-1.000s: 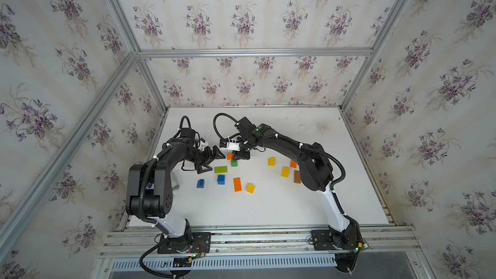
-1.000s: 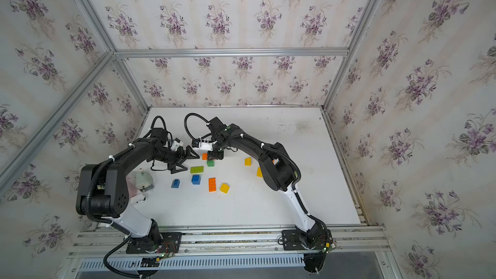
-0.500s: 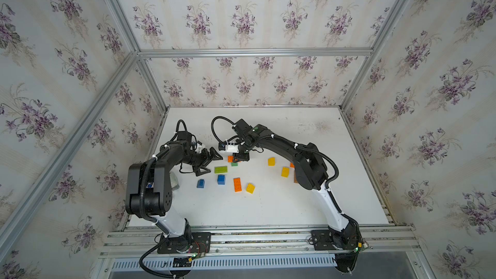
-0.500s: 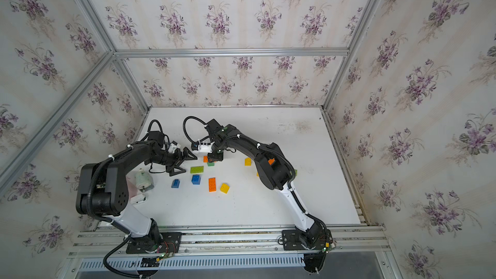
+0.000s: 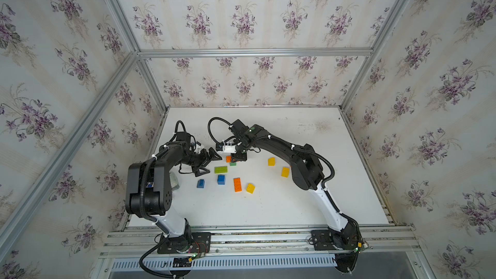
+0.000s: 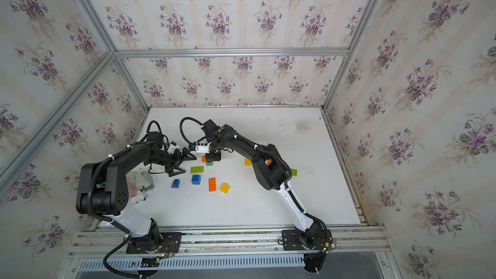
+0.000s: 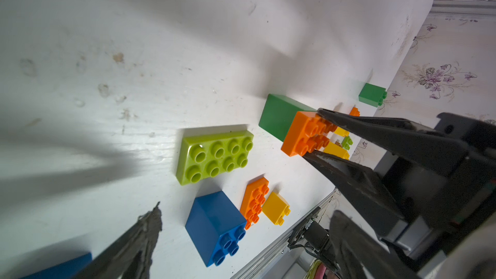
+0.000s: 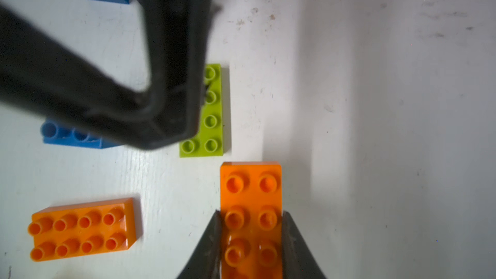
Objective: Assemble a fork with lego
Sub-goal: Assemble the lego brick with the lego brick.
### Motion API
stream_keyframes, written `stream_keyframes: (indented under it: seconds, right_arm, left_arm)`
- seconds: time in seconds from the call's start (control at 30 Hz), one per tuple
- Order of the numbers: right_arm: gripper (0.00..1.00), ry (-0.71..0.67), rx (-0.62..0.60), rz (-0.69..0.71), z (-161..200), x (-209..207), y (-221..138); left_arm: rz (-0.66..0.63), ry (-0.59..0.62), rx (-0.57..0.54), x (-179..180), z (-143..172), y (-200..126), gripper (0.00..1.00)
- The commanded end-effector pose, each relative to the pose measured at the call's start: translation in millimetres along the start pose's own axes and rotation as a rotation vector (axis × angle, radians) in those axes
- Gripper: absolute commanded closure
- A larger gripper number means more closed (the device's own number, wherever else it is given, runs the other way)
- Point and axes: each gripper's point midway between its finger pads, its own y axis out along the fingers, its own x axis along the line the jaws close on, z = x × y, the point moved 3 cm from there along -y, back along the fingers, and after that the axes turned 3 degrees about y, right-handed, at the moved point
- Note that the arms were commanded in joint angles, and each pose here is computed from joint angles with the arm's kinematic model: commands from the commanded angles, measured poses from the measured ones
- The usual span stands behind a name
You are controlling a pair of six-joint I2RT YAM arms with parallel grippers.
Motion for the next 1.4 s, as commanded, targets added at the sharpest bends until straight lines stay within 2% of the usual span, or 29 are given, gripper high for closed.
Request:
stream_keyframes:
  seconds: [0.0, 0.1, 0.3, 0.43, 0.57, 0.77, 1.0, 1.13, 1.37]
  right_arm:
    - [0.75, 0.029, 0.191, -0.029, 41, 12, 17]
    - [0.74, 0.031, 0.159, -0.024, 33, 11, 12]
    - [0.72, 0.004, -0.001, 0.006, -2, 7, -17]
    - [0.71, -0.002, -0.017, 0.021, -6, 6, -25]
    - [0.69, 0.014, 0.003, 0.015, 2, 7, -17]
    - [0.58, 0.05, 0.003, 0.034, 4, 5, -13]
    - [0.43, 0.07, -0.108, 0.073, -16, 7, -45]
    - [0.41, 0.137, -0.171, 0.107, -23, 12, -70]
    - [0.46, 0.312, -0.242, 0.152, -18, 45, -95]
  left_arm:
    - [0.009, 0.018, -0.004, 0, -1, 0, 0.0]
    - [0.012, 0.018, -0.004, 0, -2, 0, 0.0]
    - [0.014, 0.019, -0.011, -1, -2, -4, 0.0]
    - [0.017, 0.018, -0.012, -1, -1, -4, 0.0]
    - [0.02, 0.019, -0.014, -1, -2, -3, 0.0]
    - [0.008, 0.022, -0.008, 0, 0, -4, 0.0]
    - [0.015, 0.043, -0.025, -3, 0, -8, 0.0]
    - [0.021, 0.061, -0.036, -6, -1, -11, 0.0]
    - [0.051, 0.072, -0.069, -16, 1, -17, 0.0]
